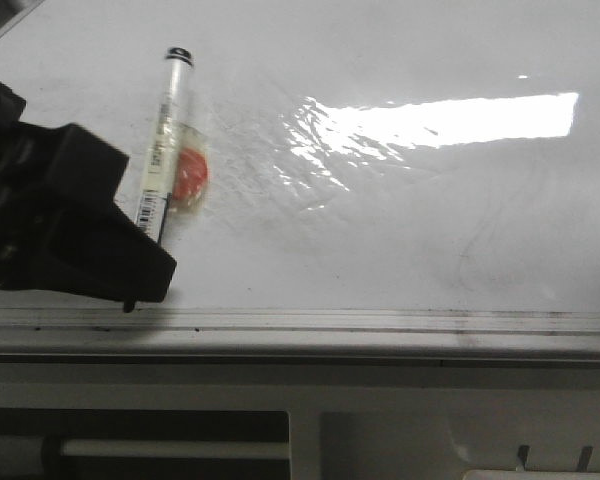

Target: Write number 8 on whiteboard

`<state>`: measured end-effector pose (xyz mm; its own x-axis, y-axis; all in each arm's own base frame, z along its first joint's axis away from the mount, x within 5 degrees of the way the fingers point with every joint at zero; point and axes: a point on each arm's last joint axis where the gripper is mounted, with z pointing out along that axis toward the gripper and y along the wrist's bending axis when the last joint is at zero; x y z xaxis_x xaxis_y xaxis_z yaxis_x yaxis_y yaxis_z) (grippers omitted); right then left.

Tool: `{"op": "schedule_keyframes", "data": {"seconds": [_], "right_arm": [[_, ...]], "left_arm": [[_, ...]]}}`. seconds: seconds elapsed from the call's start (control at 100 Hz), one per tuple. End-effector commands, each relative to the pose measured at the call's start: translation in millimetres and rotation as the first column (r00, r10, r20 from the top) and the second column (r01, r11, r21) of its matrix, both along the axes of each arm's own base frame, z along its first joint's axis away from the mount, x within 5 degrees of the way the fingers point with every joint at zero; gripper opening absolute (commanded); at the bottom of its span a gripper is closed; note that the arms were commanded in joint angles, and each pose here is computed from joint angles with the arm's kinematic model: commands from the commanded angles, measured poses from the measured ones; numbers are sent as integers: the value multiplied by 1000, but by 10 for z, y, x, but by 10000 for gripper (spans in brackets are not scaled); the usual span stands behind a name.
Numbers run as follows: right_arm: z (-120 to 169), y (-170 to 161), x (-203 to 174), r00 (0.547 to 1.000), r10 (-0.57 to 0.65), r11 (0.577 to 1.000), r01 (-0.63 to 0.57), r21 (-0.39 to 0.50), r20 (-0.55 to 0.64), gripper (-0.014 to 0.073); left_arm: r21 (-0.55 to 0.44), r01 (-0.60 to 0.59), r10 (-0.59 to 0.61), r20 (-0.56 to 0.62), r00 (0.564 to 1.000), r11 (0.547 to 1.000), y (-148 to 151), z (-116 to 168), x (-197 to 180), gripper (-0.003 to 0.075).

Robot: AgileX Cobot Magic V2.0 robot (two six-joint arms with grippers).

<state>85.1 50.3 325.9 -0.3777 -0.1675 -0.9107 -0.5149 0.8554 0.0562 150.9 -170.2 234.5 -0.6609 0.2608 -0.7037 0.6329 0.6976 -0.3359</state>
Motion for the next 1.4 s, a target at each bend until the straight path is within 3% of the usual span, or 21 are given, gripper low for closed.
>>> {"op": "schedule_keyframes", "data": {"seconds": [0.0,0.16,0.27,0.35,0.46,0.63,0.96,1.05,1.24,1.39], "right_arm": [[131,146,1,983,164,986,-164,-10,78,376],[62,388,6,904,419,905,-407,-126,86,376],[23,531,61,872,482,871,-467,-153,88,376],[-6,649,92,852,518,851,-502,-154,80,376],[-45,819,140,833,546,834,-530,-154,90,376],[-86,1023,137,803,584,809,-567,-153,115,376],[-94,1303,143,767,635,770,-622,-143,87,368],[-101,1343,164,771,632,773,-622,-127,71,291],[-178,1370,141,751,661,744,-655,-133,1,-66],[-183,1366,130,745,667,738,-662,-133,-9,-63]], "left_arm": [[10,158,-158,114,981,987,-19,244,-77,-20],[132,373,-395,261,881,918,-14,362,-215,-20],[244,460,-519,339,784,854,-37,366,-281,-20],[330,521,-616,384,688,787,-75,356,-345,-20],[392,573,-694,423,582,720,-136,359,-436,-20],[395,585,-705,443,555,709,-186,372,-497,-20],[393,586,-705,443,554,708,-188,372,-500,-20],[392,586,-704,443,556,709,-189,372,-500,-20],[371,588,-693,441,570,719,-194,379,-504,-20],[342,586,-676,439,592,735,-199,392,-508,-13]]}}
